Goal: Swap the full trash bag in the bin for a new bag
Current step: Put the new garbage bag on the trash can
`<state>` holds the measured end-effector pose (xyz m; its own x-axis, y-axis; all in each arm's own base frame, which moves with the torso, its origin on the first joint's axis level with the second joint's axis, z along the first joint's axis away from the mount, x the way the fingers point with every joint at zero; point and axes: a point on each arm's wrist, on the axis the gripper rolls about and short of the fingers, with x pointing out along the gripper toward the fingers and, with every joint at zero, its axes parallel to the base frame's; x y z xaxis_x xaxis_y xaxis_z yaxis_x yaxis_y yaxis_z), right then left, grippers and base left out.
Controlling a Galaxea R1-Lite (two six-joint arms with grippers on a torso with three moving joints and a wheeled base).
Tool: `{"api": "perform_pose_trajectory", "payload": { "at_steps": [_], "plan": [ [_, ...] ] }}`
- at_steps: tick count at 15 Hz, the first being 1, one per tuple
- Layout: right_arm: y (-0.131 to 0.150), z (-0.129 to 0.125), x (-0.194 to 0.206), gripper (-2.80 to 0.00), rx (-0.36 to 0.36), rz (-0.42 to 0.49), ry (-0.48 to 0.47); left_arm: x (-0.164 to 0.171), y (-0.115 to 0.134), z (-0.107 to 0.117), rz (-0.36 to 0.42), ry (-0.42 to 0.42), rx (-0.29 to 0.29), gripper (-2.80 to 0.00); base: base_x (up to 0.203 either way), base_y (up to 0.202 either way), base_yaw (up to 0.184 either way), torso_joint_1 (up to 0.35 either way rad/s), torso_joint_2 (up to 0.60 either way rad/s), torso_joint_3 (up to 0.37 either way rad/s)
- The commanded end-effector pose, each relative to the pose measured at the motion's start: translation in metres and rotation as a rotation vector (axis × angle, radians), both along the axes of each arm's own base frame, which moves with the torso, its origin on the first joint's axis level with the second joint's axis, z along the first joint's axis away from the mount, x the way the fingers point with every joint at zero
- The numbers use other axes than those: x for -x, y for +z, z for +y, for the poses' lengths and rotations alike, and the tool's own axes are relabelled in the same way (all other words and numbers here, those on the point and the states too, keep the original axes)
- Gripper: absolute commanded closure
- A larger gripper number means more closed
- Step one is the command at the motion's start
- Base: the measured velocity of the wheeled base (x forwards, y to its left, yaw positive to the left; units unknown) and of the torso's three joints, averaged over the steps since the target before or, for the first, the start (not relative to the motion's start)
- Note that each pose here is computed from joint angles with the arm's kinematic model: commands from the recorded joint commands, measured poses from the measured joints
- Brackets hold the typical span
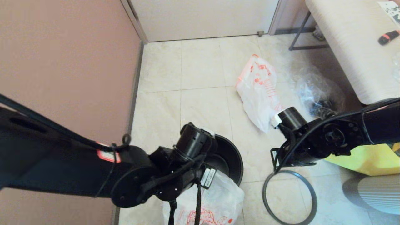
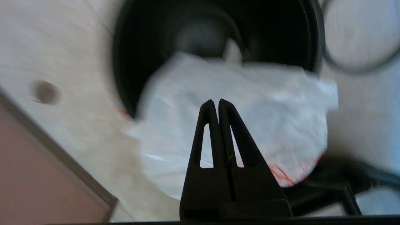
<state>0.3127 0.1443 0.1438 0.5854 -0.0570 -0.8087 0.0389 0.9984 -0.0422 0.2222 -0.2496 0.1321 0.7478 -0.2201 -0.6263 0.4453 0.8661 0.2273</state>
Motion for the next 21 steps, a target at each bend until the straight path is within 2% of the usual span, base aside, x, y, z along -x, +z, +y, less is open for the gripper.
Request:
{"api": "perform_pose_trajectory", "payload": {
  "at_steps": [1, 3, 6, 7, 9, 10, 14, 17, 21],
  "plan": [
    [0.008, -0.024, -0.001, 0.00, -0.026, -0.026, -0.061, 0.000, -0.037, -0.014, 0.087, -0.032, -0.085, 0.00, 0.000, 0.000, 0.000, 0.000, 0.00, 0.000],
    [0.010, -0.041, -0.010, 0.00, -0.050, -0.058, -0.110, -0.001, -0.063, -0.019, 0.167, -0.033, -0.154, 0.00, 0.000, 0.000, 0.000, 0.000, 0.00, 0.000],
    [0.013, -0.049, -0.013, 0.00, -0.085, -0.064, -0.115, -0.019, -0.098, -0.023, 0.222, 0.015, -0.193, 0.00, 0.000, 0.000, 0.000, 0.000, 0.00, 0.000],
    [0.016, -0.051, -0.012, 0.00, -0.093, -0.072, -0.115, -0.029, -0.110, -0.024, 0.220, 0.038, -0.192, 0.00, 0.000, 0.000, 0.000, 0.000, 0.00, 0.000],
    [0.024, -0.057, -0.009, 0.00, -0.106, -0.093, -0.120, -0.056, -0.128, -0.030, 0.158, 0.076, -0.131, 0.00, 0.000, 0.000, 0.000, 0.000, 0.00, 0.000],
    [0.026, -0.060, -0.009, 0.00, -0.116, -0.096, -0.121, -0.069, -0.128, -0.036, 0.121, 0.083, -0.100, 0.00, 0.000, 0.000, 0.000, 0.000, 0.00, 0.000],
    [0.035, -0.068, -0.006, 0.00, -0.137, -0.114, -0.106, -0.115, -0.132, -0.053, 0.032, 0.097, -0.047, 0.00, 0.000, 0.000, 0.000, 0.000, 0.00, 0.000],
    [0.038, -0.077, -0.004, 0.00, -0.162, -0.111, -0.110, -0.132, -0.160, -0.053, 0.043, 0.120, -0.063, 0.00, 0.000, 0.000, 0.000, 0.000, 0.00, 0.000],
    [0.043, -0.090, -0.009, 0.00, -0.181, -0.154, -0.120, -0.155, -0.188, -0.038, 0.057, 0.151, -0.113, 0.00, 0.000, 0.000, 0.000, 0.000, 0.00, 0.000]
  ]
}}
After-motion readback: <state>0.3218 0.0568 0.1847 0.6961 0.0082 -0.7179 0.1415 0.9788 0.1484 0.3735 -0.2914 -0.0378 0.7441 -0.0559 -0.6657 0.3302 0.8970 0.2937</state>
